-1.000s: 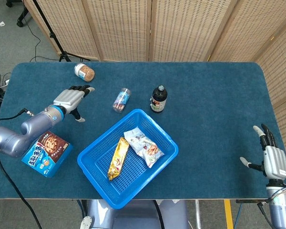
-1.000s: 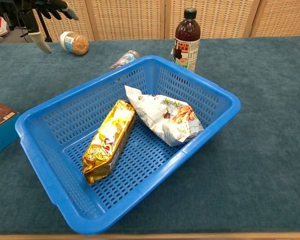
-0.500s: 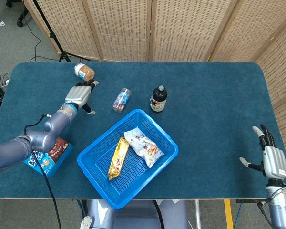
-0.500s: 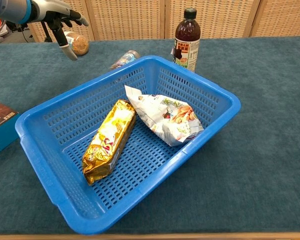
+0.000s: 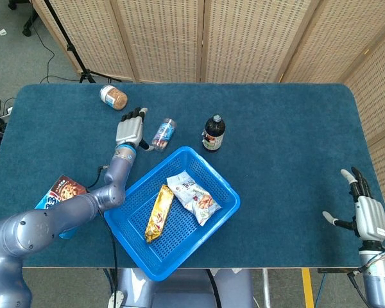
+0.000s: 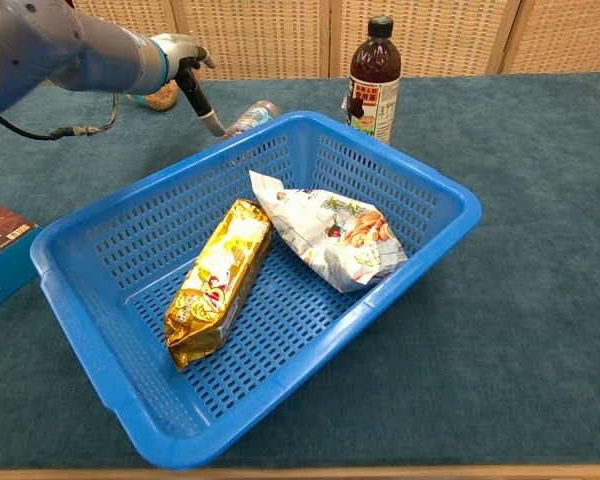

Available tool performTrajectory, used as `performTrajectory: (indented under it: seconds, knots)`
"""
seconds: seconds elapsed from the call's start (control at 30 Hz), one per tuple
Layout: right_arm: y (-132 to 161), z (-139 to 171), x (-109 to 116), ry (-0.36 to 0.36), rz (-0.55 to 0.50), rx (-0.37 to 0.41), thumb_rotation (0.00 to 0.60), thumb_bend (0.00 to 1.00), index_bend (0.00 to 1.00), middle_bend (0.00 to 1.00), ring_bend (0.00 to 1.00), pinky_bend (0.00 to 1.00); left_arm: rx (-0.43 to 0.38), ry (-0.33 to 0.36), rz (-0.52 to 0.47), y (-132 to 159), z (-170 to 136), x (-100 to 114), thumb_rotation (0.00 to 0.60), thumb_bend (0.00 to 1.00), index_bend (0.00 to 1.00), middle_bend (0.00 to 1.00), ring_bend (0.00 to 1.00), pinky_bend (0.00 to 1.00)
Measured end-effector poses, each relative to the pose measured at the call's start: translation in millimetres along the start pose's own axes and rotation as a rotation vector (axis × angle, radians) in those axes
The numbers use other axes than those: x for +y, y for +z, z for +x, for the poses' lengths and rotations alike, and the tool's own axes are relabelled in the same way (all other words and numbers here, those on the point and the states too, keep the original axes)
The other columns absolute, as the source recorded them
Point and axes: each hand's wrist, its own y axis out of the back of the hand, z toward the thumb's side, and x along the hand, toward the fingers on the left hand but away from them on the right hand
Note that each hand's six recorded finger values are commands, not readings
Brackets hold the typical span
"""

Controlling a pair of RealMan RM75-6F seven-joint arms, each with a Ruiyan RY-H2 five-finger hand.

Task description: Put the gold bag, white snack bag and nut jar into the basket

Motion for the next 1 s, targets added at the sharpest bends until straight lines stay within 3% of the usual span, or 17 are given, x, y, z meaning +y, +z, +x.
performTrajectory:
  seconds: [0.43, 1.0]
  knots:
    - [-1.1, -0.5, 3.7, 0.001, -0.033, -0.002, 0.600, 0.16, 0.09, 0.00, 0.00, 0.28, 0.057, 0.009, -0.248, 32.1, 6.3, -23.3, 0.600, 0.13, 0.06, 0.00, 0.06, 0.13]
    - [-2.1, -0.7, 7.3, -0.002, -0.054, -0.007, 0.600, 0.16, 0.09, 0.00, 0.00, 0.28, 0.133, 0.075, -0.285, 21.7, 24.0, -36.8, 0.600, 0.14, 0.08, 0.00, 0.08, 0.16]
